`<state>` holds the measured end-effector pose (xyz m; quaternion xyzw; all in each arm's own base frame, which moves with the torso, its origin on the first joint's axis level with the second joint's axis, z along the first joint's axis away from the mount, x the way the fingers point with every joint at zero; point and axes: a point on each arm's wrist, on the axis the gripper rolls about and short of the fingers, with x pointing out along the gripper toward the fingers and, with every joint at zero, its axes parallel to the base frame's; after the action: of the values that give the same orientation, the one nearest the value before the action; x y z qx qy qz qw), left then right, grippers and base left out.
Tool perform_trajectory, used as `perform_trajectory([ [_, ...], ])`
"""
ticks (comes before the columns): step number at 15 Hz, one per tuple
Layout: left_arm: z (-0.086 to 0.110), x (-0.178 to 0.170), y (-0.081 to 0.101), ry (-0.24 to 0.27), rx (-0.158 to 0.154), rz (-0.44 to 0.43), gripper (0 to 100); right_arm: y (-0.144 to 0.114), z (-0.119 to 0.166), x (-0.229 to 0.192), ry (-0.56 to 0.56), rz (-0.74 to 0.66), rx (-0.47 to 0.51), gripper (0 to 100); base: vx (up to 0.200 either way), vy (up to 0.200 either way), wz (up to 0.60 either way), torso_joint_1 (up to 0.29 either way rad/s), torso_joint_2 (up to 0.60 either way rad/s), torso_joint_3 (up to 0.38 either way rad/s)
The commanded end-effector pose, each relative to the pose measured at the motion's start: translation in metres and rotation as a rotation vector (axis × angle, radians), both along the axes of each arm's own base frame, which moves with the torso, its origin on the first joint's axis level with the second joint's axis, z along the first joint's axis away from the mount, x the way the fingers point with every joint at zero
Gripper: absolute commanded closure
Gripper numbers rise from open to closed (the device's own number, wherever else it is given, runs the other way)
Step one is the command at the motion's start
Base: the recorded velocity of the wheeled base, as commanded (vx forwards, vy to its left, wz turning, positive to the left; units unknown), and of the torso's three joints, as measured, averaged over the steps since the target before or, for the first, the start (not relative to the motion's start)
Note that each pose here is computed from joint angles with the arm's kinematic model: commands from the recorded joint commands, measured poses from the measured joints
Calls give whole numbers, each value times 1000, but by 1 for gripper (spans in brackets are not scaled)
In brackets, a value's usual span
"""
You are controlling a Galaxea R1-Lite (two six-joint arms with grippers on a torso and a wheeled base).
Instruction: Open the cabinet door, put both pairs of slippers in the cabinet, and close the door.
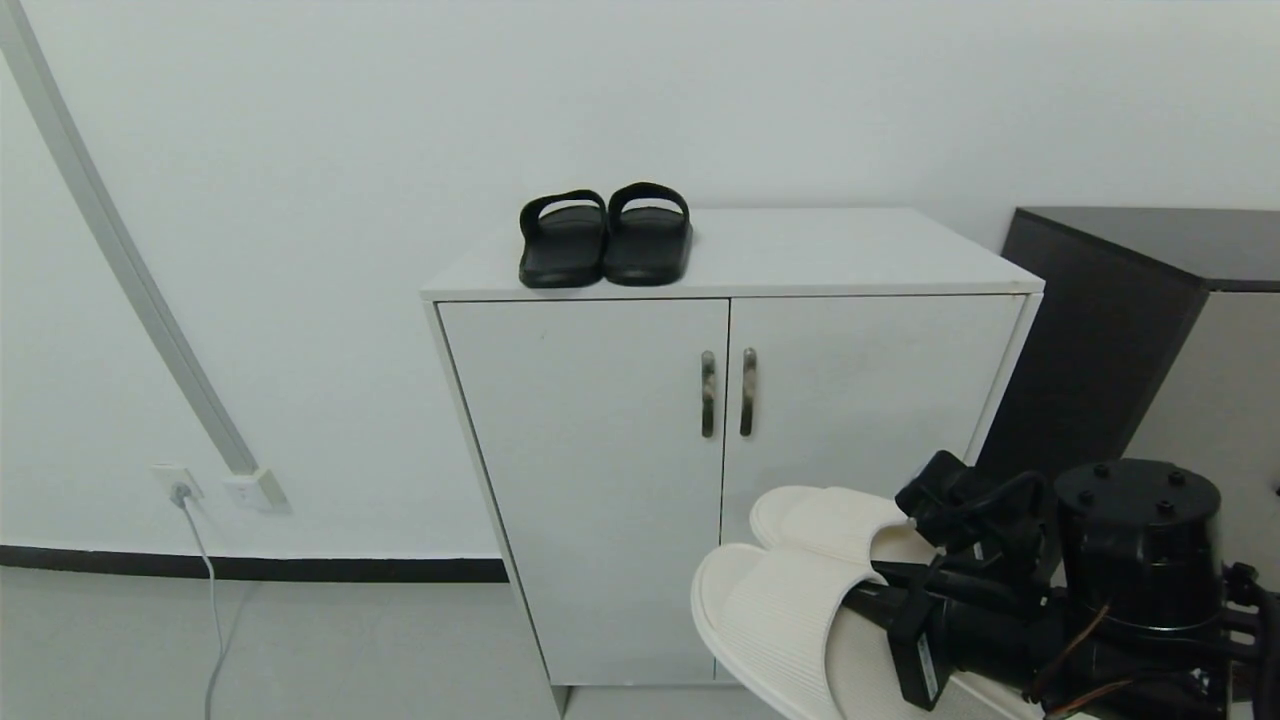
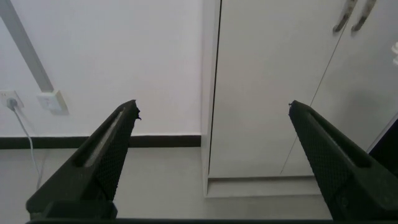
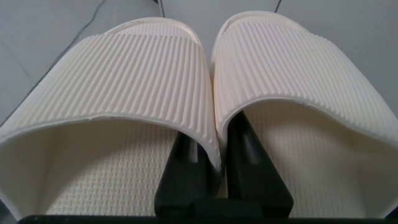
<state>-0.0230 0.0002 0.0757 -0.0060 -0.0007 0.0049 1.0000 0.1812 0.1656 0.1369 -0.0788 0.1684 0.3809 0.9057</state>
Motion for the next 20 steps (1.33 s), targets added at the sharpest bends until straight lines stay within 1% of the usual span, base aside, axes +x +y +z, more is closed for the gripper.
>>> perform_trajectory([
  [1, 0, 0, 0, 1, 0, 1, 0, 0, -2, 0, 7, 1, -6, 100, 0, 0, 0, -124, 471, 339],
  [6, 0, 0, 0, 1, 0, 1, 0, -1, -4, -1, 5, 4, -16, 100, 0, 0, 0, -91, 455, 359],
  [9, 0, 0, 0, 1, 0, 1, 0, -1, -5, -1, 1, 10, -27, 100, 0, 0, 0, -25, 391, 343],
  [16, 0, 0, 0, 1, 1, 1, 0, -3, -5, -4, -12, 8, -19, 100, 0, 0, 0, 0, 0, 0],
  [18, 0, 0, 0, 3, 3, -1, 0, -4, -5, -4, -21, 12, -20, 100, 0, 0, 0, -24, 105, 102],
  [19, 0, 1, 0, 23, 12, 1, 0, -4, -5, -4, -25, 12, -23, 100, 0, 0, 0, -12, 95, 90],
  [20, 3, 4, 0, 57, 21, 2, 0, -4, -5, -4, -26, 14, -21, 100, 0, 0, 0, 2, 46, 56],
])
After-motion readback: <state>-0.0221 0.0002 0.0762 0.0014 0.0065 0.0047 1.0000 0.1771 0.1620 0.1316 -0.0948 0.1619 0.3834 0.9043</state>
